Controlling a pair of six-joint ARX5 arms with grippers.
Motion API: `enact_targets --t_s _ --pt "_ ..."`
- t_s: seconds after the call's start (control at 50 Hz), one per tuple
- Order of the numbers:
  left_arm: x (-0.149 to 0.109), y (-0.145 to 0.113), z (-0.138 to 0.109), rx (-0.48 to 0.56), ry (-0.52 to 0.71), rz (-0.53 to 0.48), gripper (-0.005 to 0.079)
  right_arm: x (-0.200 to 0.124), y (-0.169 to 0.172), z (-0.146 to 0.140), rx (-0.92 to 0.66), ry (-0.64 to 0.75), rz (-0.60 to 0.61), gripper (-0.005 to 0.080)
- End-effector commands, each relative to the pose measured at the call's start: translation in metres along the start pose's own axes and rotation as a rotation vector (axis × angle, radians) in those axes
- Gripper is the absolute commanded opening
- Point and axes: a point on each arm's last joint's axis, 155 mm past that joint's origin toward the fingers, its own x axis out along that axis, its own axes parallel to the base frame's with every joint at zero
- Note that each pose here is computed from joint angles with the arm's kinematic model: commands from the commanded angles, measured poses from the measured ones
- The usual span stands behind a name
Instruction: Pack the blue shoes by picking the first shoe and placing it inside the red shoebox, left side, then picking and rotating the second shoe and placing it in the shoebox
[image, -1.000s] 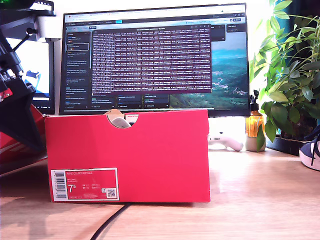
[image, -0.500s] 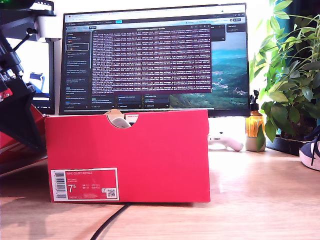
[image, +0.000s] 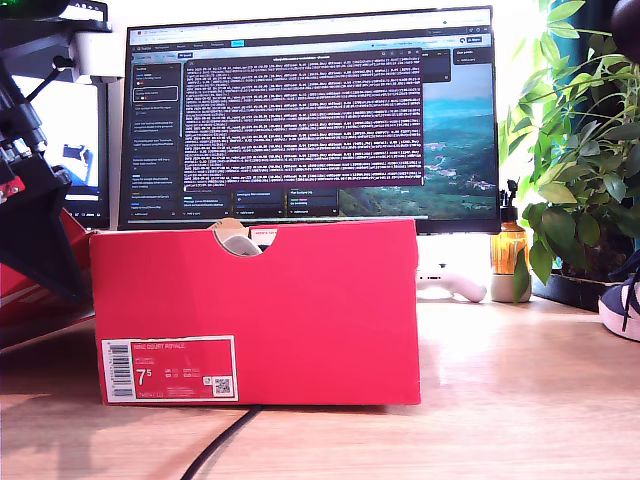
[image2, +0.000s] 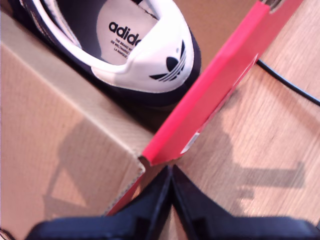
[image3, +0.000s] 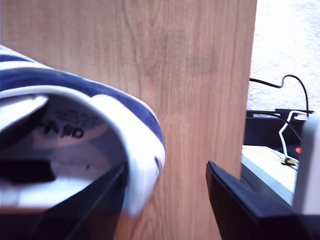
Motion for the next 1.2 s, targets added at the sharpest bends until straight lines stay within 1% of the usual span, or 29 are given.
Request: enact_targets --t_s 0.0,0.14,0.28,0.36,0.4,0.48,0.58,0.74,0.92,1.06,1.18 --pt "0.003 -0.002 -0.001 0.004 0.004 -0.009 -0.0017 0.015 -0.011 -0.006 0.003 0.025 -0.053 0.0462" --pt "0.003 -0.002 -0.001 0.004 0.004 -0.009 -0.0017 0.023 -0.013 -0.008 0.003 0.031 -0.054 0.0457" --pt "0.003 -0.002 -0.001 0.004 0.004 -0.009 -0.0017 0.024 -0.01 -0.007 0.009 0.031 -0.04 0.0378" --pt "0.003 -0.002 -0.001 0.004 0.004 -0.009 -0.0016 0.024 -0.007 -0.006 0.022 0.031 -0.031 0.0302" --pt "0.003 -0.002 -0.001 0.004 0.004 -0.009 -0.0017 0.024 -0.007 -0.006 0.038 0.03 -0.03 0.0252" --pt "0.003 -0.002 -0.001 0.004 0.004 -0.009 -0.0017 0.024 -0.007 -0.007 0.07 0.03 -0.03 0.0122" --pt "0.003 -0.002 -0.001 0.004 0.004 -0.009 -0.0017 0.024 -0.006 -0.007 0.097 0.03 -0.028 -0.0018" --pt "0.003 -0.002 -0.001 0.004 0.004 -0.009 -0.0017 0.024 -0.008 -0.005 0.077 0.022 -0.032 -0.0011" --pt "0.003 -0.002 -0.001 0.004 0.004 -0.009 -0.0016 0.023 -0.012 -0.005 -0.049 0.025 -0.047 -0.0011" --pt "0.003 -0.002 -0.001 0.004 0.004 -0.009 -0.0016 0.019 -0.021 -0.005 -0.097 0.028 -0.082 -0.0011" --pt "0.003 -0.002 -0.001 0.004 0.004 -0.009 -0.0017 0.012 -0.023 -0.003 -0.157 0.027 -0.081 -0.0011"
